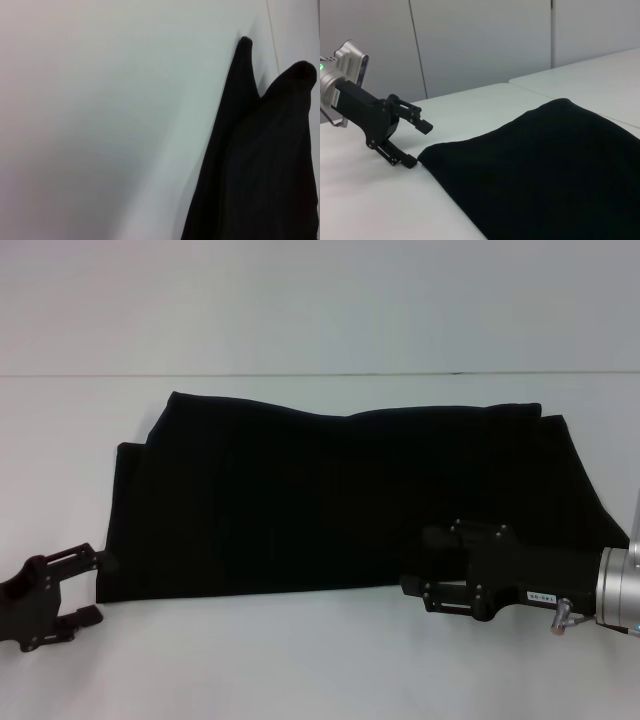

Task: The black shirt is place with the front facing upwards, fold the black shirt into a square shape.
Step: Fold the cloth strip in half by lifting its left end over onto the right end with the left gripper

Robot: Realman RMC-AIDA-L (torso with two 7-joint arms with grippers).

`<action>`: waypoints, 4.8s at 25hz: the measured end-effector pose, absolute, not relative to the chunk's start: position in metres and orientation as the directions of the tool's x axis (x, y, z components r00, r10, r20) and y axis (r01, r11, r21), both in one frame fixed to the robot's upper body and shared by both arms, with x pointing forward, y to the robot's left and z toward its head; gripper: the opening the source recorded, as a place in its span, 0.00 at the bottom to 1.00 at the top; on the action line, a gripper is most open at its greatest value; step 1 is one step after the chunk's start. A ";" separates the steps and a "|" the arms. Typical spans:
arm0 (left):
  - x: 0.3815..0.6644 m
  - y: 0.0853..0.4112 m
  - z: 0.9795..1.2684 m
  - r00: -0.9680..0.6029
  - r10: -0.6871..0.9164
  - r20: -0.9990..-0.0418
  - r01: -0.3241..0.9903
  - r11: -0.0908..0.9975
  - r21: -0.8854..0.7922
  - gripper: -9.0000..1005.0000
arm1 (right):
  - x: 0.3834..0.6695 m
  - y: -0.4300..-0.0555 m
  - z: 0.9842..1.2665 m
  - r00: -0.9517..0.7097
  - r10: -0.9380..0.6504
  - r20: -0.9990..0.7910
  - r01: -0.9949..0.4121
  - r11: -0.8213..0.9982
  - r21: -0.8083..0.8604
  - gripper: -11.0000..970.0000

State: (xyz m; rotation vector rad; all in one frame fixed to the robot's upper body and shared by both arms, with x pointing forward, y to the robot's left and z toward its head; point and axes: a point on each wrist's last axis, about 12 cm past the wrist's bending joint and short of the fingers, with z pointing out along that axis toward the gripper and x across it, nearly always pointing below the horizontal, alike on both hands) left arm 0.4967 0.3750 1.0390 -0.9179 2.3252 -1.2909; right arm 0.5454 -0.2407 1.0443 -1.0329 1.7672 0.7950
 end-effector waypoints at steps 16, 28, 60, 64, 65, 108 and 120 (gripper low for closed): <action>0.506 0.374 1.040 -0.735 -0.678 -0.010 -0.366 0.409 -0.836 0.82 | 0.545 -0.240 1.045 -0.233 -0.300 -0.925 -0.895 0.438 0.083 0.81; 0.536 0.348 1.046 -0.786 -0.615 -0.066 -0.298 0.471 -0.830 0.80 | 0.542 -0.241 1.046 -0.233 -0.287 -0.929 -0.900 0.427 0.094 0.81; 0.547 0.338 1.049 -0.821 -0.546 -0.167 -0.209 0.559 -0.802 0.09 | 0.538 -0.243 1.047 -0.245 -0.254 -0.936 -0.896 0.427 0.118 0.80; 0.547 0.339 1.049 -0.813 -0.555 -0.177 -0.204 0.555 -0.807 0.06 | 0.539 -0.244 1.047 -0.244 -0.244 -0.938 -0.891 0.439 0.117 0.81; 0.546 0.341 1.049 -0.807 -0.560 -0.185 -0.199 0.554 -0.809 0.06 | 0.540 -0.245 1.048 -0.244 -0.241 -0.939 -0.888 0.445 0.117 0.81; 0.614 0.292 1.143 -0.769 -0.450 -0.455 0.279 0.404 -0.871 0.06 | 0.517 -0.299 1.023 -0.378 -0.111 -0.919 -0.678 0.709 0.194 0.80; 0.601 0.131 1.131 -0.881 -0.066 -0.469 0.443 0.235 -0.865 0.06 | 0.491 -0.318 1.010 -0.420 -0.057 -0.906 -0.606 0.760 0.233 0.80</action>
